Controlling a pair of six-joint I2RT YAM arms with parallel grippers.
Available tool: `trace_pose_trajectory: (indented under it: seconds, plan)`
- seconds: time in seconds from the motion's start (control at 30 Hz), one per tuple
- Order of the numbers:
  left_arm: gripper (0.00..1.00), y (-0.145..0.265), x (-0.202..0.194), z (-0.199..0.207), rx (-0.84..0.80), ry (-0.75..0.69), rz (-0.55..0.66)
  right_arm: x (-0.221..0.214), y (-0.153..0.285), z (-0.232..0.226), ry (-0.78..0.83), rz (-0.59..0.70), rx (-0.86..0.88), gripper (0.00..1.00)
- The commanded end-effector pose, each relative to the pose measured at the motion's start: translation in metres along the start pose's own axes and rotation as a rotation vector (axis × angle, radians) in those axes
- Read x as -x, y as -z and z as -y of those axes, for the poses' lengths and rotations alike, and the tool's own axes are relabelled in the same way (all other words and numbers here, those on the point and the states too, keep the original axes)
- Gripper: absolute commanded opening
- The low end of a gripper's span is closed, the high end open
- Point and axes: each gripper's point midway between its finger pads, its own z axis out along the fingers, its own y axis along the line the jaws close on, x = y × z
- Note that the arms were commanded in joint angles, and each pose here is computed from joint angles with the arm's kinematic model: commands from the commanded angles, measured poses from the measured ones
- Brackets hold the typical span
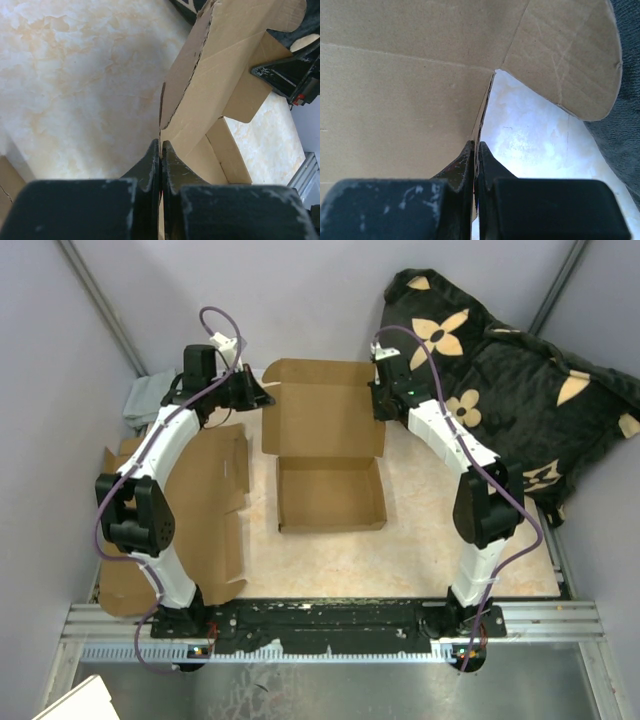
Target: Fold the paper box
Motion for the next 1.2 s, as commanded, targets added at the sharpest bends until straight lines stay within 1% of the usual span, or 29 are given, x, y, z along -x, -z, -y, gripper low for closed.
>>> trace_pose_trajectory:
  seconds: [0.0,0.1,0.27,0.63,0.77,0.9,1.0,1.03,1.07,1.1,1.17]
  plan:
    - [0.00,0.009,0.009,0.010,-0.057,-0.006,0.010,0.048,0.030,0.006,-0.013,0.148,-0.033,0.00]
    - [0.00,0.008,0.004,0.004,-0.031,0.007,-0.002,0.049,0.029,0.005,-0.016,0.145,-0.033,0.00]
    - [0.00,0.014,0.006,0.000,0.014,0.000,0.024,0.050,0.029,0.005,-0.021,0.146,-0.032,0.00]
    - [0.00,0.044,0.017,0.019,-0.014,-0.094,0.179,0.052,0.033,0.003,-0.037,0.145,-0.002,0.00]
    - [0.00,0.052,0.019,0.021,-0.004,-0.111,0.216,0.054,0.043,0.003,-0.042,0.159,0.008,0.00]
    - [0.00,0.056,0.018,0.021,0.011,-0.106,0.216,0.059,0.064,0.008,-0.047,0.189,0.016,0.00]
    - [0.00,0.057,0.016,0.016,0.040,-0.094,0.209,0.059,0.077,0.022,-0.066,0.201,-0.002,0.00]
    - [0.75,0.057,0.015,0.007,0.063,-0.320,0.198,0.056,0.075,0.028,-0.082,0.192,-0.006,0.00]
    - [0.97,0.057,0.014,0.003,0.069,-0.385,0.190,0.056,0.080,0.034,-0.099,0.196,-0.005,0.00]
    - [0.99,0.056,0.012,0.002,0.067,-0.391,0.183,0.057,0.086,0.041,-0.120,0.206,-0.004,0.00]
    - [0.97,0.056,0.010,0.004,0.052,-0.387,0.176,0.052,0.087,0.051,-0.142,0.202,-0.010,0.00]
